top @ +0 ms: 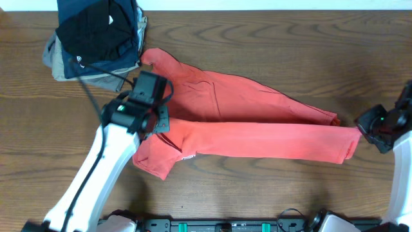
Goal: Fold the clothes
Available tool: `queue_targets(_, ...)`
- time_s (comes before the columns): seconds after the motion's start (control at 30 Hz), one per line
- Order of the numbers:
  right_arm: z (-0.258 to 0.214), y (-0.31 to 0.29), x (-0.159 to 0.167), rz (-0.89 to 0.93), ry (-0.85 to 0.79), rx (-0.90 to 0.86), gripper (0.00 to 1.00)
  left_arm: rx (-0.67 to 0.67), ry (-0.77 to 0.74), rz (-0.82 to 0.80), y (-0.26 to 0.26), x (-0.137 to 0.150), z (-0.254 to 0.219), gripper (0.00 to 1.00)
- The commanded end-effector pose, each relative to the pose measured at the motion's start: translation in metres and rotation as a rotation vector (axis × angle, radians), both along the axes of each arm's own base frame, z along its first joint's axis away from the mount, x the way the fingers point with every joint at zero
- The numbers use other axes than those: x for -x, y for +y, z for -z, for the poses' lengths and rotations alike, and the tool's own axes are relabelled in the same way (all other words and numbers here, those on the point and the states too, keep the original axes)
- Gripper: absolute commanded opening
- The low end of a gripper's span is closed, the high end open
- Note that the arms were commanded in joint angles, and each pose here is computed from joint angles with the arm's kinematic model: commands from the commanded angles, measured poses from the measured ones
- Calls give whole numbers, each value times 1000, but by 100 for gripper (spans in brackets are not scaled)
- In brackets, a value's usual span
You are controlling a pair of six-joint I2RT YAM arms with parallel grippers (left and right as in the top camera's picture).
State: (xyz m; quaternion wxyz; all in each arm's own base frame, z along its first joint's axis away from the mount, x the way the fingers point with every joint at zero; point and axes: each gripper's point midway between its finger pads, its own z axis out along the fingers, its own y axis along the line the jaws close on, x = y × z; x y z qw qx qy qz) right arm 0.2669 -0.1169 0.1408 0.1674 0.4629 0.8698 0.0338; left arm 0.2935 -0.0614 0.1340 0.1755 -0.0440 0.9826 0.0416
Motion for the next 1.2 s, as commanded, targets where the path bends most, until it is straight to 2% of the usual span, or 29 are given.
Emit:
queue_targets(0.0, 1, 4, -11, -15, -3, 3, 1, -138, -6, -28, 19, -14, 12, 6)
queue_targets(0.23, 20, 4, -27, -16, 23, 2, 1, -206, -30, -77, 31, -46, 37, 6)
queue_targets(0.53, 56, 0, -37, 0, 105, -9, 1, -194, -63, -185, 62, -70, 50, 6)
queue_targets(0.6, 63, 2, -41, -4, 113, -12, 1, -189, -80, -203, 67, -75, 50, 11)
queue_targets(0.63, 66, 3, -42, -5, 116, -14, 1, -183, -89, -207, 68, -77, 49, 22)
queue_targets(0.67, 69, 4, -45, -7, 119, -16, 1, -177, -98, -209, 68, -79, 49, 25)
queue_targets(0.87, 83, 13, -63, -41, 110, 6, 1, -136, -123, -199, 60, -86, 48, 28)
queue_targets(0.9, 84, 15, -66, -52, 106, 9, 6, -121, -120, -193, 57, -86, 49, 29)
queue_targets(0.97, 85, 21, -70, -76, 99, 13, 22, -96, -115, -184, 53, -86, 50, 30)
queue_targets(1.03, 84, 23, -74, -99, 91, 27, 51, -69, -108, -174, 48, -86, 52, 40)
queue_targets(1.07, 83, 24, -76, -118, 86, 34, 60, -52, -101, -166, 45, -85, 53, 49)
queue_targets(1.1, 82, 24, -77, -130, 84, 39, 70, -35, -92, -159, 42, -84, 54, 53)
queue_targets(1.17, 81, 23, -77, -147, 85, 45, 87, 14, -53, -139, 33, -77, 59, 54)
